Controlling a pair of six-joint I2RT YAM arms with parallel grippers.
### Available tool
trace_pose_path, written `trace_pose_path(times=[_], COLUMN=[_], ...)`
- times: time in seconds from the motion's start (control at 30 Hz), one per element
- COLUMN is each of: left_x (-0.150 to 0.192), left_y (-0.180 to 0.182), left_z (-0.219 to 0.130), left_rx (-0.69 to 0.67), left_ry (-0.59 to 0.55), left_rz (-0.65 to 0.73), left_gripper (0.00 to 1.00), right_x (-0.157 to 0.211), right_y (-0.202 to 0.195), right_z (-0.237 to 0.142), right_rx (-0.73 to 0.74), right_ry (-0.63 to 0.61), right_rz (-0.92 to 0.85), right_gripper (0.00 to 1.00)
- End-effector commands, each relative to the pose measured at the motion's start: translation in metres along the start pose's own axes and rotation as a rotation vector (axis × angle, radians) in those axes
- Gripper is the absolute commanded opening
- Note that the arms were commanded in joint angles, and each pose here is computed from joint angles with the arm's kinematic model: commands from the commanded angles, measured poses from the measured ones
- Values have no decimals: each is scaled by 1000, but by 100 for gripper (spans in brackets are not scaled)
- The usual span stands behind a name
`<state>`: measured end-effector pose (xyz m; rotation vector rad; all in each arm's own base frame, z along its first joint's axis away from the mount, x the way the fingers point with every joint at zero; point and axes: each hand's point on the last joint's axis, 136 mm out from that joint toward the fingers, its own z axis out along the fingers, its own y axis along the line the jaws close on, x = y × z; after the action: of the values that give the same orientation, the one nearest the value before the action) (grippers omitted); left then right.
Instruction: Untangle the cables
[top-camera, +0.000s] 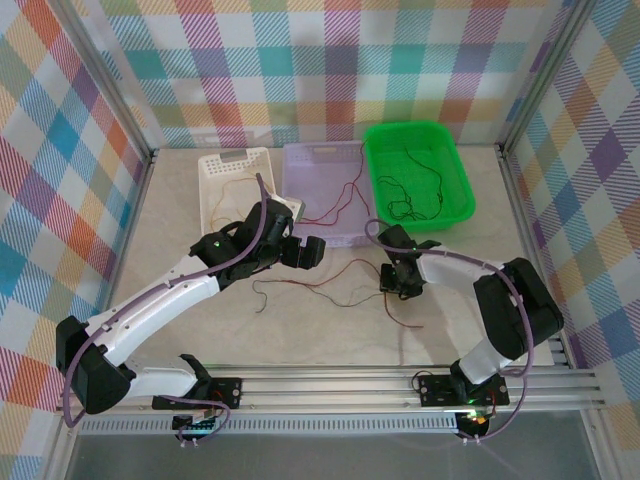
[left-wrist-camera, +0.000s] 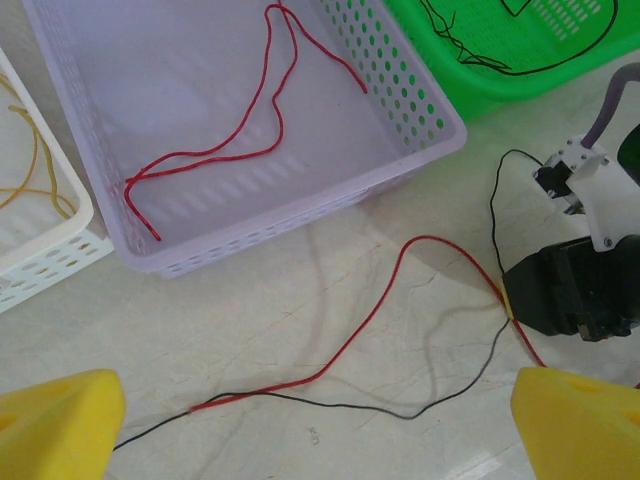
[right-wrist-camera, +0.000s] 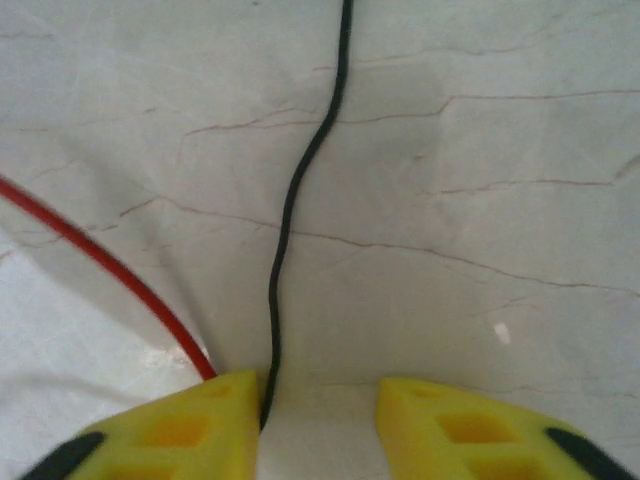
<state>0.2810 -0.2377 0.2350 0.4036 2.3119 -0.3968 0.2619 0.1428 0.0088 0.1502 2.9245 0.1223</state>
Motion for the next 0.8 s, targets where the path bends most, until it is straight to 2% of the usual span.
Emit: trace_pose_path(times=[0.0, 0.17, 0.27, 0.33, 0.47, 0.67, 0.77], left_x=[-1, 0, 0, 0, 0, 0, -1], left_y=[-3, -3, -3, -4, -4, -3, -4], left_z=[-4, -4, -4, -4, -4, -5, -5], left_rx=[8, 9, 10, 11, 13, 12, 15], left_ry=[-5, -5, -4, -2, -3, -5, -6], left_rz=[26, 27, 26, 27, 26, 27, 27], left_gripper=[98, 99, 98, 98, 99, 99, 99], right_x=[-19, -28, -31, -31, -30, -32, -37], right_y=[25, 31, 36, 41, 44, 25, 16], right_z=[30, 29, 29, 30, 27, -12, -50], right_rx=[-73, -93, -120, -147, -181, -138, -130], right_ry=[-65, -94, -113, -113, -124, -216, -294], right_rz=[-17, -22, -29, -44, -49, -31, -29], right_gripper=[29, 26, 22, 12, 1, 0, 0])
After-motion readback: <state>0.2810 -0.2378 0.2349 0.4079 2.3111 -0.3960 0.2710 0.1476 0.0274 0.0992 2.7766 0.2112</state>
